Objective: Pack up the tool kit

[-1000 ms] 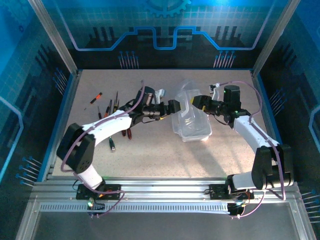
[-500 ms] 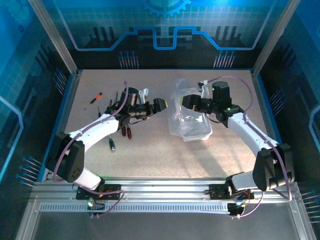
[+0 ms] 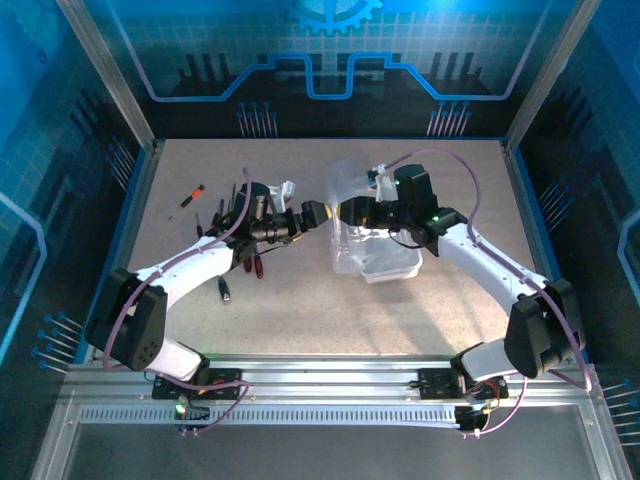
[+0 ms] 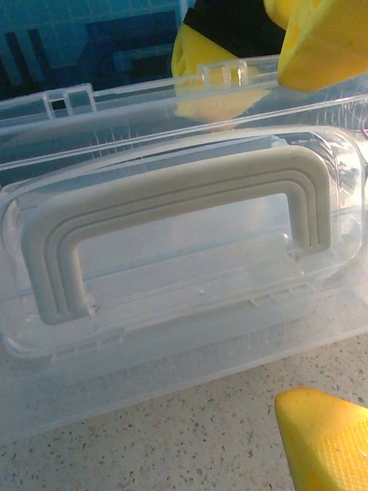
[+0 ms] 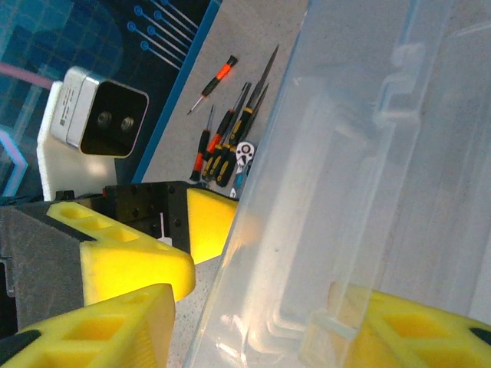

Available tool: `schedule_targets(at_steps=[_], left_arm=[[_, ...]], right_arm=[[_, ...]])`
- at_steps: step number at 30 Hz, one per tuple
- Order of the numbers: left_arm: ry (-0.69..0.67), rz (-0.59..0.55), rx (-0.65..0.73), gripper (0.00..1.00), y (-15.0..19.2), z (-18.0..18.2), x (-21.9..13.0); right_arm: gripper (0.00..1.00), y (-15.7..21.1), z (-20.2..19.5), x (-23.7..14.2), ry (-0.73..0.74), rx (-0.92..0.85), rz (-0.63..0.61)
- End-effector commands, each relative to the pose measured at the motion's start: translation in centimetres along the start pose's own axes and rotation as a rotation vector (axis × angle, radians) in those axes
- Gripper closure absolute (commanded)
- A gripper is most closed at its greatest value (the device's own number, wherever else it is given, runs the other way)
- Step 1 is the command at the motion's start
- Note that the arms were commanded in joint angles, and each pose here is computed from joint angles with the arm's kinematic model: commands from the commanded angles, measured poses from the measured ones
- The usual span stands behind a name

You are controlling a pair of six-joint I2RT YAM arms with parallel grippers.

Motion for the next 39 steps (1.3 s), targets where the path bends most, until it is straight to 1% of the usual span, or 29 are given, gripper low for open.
schedule_targets(at_steps=[1, 6, 12, 15, 18, 20, 23, 26, 29, 33, 36, 38, 39], left_arm=[[0.072, -0.025, 0.000, 0.01, -0.3, -1.0, -1.0], [0.100, -0.025, -0.009, 0.01, -0.7, -1.4, -0.9], [0.123, -0.030, -0.022, 0.01, -1.2, -1.9, -0.7], [0.126, -0.028, -0.026, 0.01, -1.3, -2.1, -0.7], [0.116, -0.028, -0.027, 0.01, -1.6, -2.2, -0.5], [0.113, -0.020, -0.032, 0.01, -1.7, -2.0, -0.1], [0.105, -0.002, -0.047, 0.01, -1.7, -1.4, 0.5], [0.082, 0.007, -0.060, 0.01, -1.5, -0.6, 0.8], [-0.002, -0.002, -0.046, 0.01, -1.3, 0.3, 0.6], [-0.109, -0.010, -0.016, 0.01, -1.3, 1.6, 0.4], [-0.163, 0.003, -0.022, 0.01, -1.7, 2.8, 0.7], [-0.189, 0.002, -0.034, 0.01, -2.1, 3.8, 0.9], [-0.194, 0.003, -0.042, 0.01, -2.2, 4.2, 1.0]], right_arm=[[0.44, -0.3, 1.5, 0.5, -0.020, -0.030, 0.006], [0.45, 0.0, 2.5, 0.5, -0.038, -0.040, 0.009], [0.45, 0.4, 3.6, -0.6, -0.050, -0.067, 0.007], [0.45, 0.5, 3.7, -1.5, -0.028, -0.080, -0.009], [0.45, 0.8, 3.7, -1.5, -0.037, -0.082, 0.002], [0.45, 0.9, 3.7, -1.3, -0.055, -0.083, 0.015], [0.45, 0.6, 3.6, -2.3, -0.029, -0.098, -0.004], [0.44, 0.0, 3.1, -4.3, 0.035, -0.121, -0.050], [0.44, -0.6, 1.4, -7.0, 0.153, -0.113, -0.099], [0.40, 0.2, -2.9, -10.0, 0.384, -0.051, -0.150], [0.38, 1.9, -7.2, -11.2, 0.574, 0.035, -0.158], [0.38, 2.9, -9.3, -11.3, 0.606, 0.099, -0.154], [0.38, 3.8, -10.5, -10.9, 0.624, 0.128, -0.132]])
Point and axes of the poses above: each hand's point on the last joint's axis, 136 mm out from that joint toward the fingers, its own x axis out along the fingers, its own z axis along the line the jaws close on, y = z × x, the point moved 9 cm from there along -x, back along the fingers, and after that the axes turned 5 degrees about -x, right-handed, at the moved point
